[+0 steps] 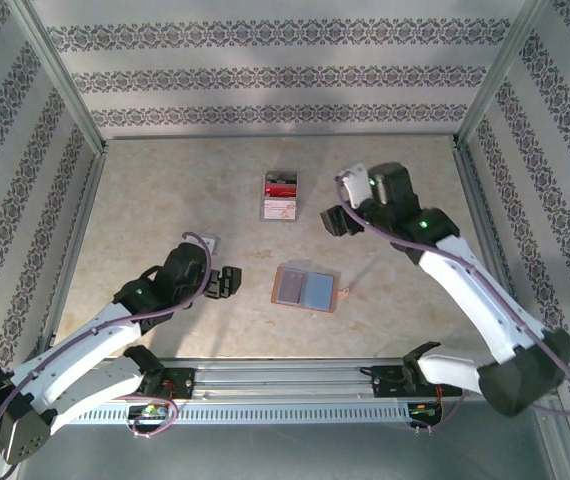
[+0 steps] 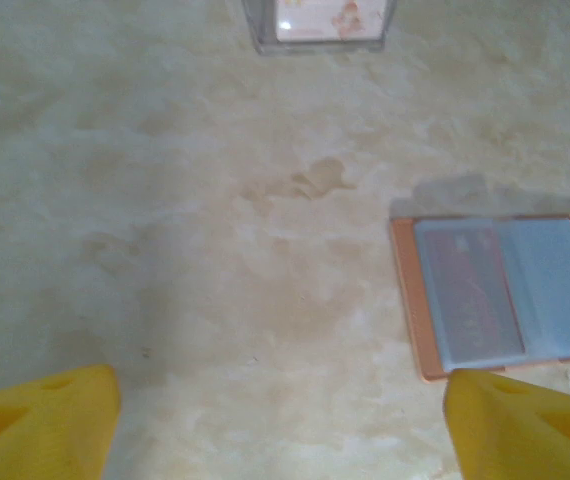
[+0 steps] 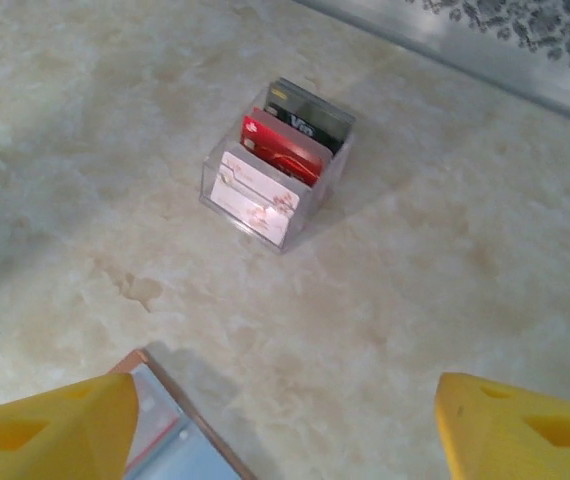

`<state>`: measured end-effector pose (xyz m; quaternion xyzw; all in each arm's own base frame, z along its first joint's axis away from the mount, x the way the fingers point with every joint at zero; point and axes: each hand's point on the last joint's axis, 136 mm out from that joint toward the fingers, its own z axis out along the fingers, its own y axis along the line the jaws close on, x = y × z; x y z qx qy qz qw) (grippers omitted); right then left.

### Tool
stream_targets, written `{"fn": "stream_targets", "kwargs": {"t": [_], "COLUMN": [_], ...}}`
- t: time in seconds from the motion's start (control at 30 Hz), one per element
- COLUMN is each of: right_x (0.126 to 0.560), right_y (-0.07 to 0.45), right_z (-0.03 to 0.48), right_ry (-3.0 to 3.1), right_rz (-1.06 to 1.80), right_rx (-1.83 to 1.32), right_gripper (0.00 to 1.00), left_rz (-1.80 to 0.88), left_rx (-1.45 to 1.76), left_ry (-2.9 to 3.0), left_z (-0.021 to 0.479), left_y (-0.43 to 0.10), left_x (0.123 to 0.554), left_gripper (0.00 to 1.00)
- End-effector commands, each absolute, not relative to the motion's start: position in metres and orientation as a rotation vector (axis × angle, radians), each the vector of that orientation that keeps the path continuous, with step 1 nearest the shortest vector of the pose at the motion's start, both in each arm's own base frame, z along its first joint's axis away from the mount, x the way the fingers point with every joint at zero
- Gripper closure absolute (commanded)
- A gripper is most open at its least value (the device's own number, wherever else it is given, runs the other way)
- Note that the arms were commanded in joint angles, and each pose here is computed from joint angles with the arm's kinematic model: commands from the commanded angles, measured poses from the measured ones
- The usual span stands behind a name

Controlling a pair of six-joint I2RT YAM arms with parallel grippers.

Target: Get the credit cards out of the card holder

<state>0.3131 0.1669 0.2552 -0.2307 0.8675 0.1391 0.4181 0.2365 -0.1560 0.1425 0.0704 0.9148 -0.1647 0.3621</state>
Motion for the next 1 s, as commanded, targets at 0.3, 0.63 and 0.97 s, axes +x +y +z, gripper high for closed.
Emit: {"fn": "stream_targets", "kwargs": {"t": [0.3,0.63,0.97], "right_x": [0.250,0.225,0.222], "right_y": [0.126,0.124,0.124], "right_z": [0.152,0.094,0.072], "right_ry": [2.437,2.615,2.672], "right_rz": [0.787,0.828,0.819], "right_rx": [0.052,0.172,0.198], "right_gripper": [0.12,0.20,0.22], "left_rz": [-1.018,-1.101,-1.047], "left_rx": [0.065,0.122,0.131], "left_ry": [2.431,2.598,2.635], "left_z": [0.132,0.084,0.065], "left_y": [-0.240,-0.292,-0.299], "left_x": [0.239,0.233,0.242], "left_gripper": [0.52,0.64,0.74]}}
